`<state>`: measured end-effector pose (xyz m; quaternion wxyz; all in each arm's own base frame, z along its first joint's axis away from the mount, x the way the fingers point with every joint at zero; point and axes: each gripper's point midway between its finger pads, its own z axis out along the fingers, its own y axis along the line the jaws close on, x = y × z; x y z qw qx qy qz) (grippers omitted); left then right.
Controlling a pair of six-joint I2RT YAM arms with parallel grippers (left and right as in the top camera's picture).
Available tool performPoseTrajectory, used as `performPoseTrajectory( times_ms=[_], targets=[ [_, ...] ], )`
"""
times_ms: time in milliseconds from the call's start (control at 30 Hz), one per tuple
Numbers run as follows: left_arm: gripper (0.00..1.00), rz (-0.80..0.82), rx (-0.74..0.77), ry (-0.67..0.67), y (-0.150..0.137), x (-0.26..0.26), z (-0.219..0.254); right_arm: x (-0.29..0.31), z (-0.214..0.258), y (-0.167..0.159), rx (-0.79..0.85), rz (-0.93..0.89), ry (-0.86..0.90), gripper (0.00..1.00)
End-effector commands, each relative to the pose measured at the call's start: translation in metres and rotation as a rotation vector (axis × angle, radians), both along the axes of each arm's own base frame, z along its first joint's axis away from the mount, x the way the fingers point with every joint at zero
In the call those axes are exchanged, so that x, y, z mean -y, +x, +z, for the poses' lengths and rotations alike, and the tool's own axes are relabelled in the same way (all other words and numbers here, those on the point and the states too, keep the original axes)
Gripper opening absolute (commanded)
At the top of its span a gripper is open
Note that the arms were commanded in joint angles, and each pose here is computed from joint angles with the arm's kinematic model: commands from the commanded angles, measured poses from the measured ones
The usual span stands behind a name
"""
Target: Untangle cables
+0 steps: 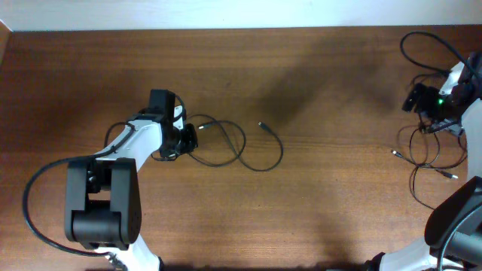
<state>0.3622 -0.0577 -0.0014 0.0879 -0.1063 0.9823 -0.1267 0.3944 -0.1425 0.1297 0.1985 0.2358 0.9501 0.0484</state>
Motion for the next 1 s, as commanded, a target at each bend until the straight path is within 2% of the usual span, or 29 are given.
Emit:
performPoseTrajectory(
  times_ms=[0, 233, 533, 600, 700, 800, 967],
  targets=[
    [0.00, 0.007, -0.028, -0.003, -0.005, -0.001, -0.006, -0.039, -0.003, -0.005, -0.011, 0.080, 0.176, 1.00],
    [0.00, -0.002, 0.060, -0.037, 0.018, 0.006, 0.052, -0.097, -0.002, -0.004, -0.032, 0.243, 0.245, 0.97],
    [0.02, 0.040, 0.017, 0.124, 0.009, -0.024, 0.044, -0.186, -0.002, -0.004, -0.062, 0.469, 0.242, 0.98],
    [0.00, 0.061, 0.009, 0.126, 0.008, -0.030, 0.044, -0.198, -0.002, -0.006, -0.066, 0.501, 0.241, 0.98],
    [0.00, 0.182, -0.028, 0.102, 0.003, -0.051, 0.043, -0.223, -0.002, -0.010, -0.074, 0.566, 0.239, 0.98],
    [0.00, 0.205, -0.036, 0.034, 0.003, -0.053, 0.044, -0.244, -0.002, -0.014, -0.077, 0.620, 0.237, 0.98],
    [0.01, 0.291, -0.037, 0.034, 0.002, -0.084, 0.044, -0.284, 0.000, -0.020, -0.059, 0.725, 0.229, 0.98]
  ],
)
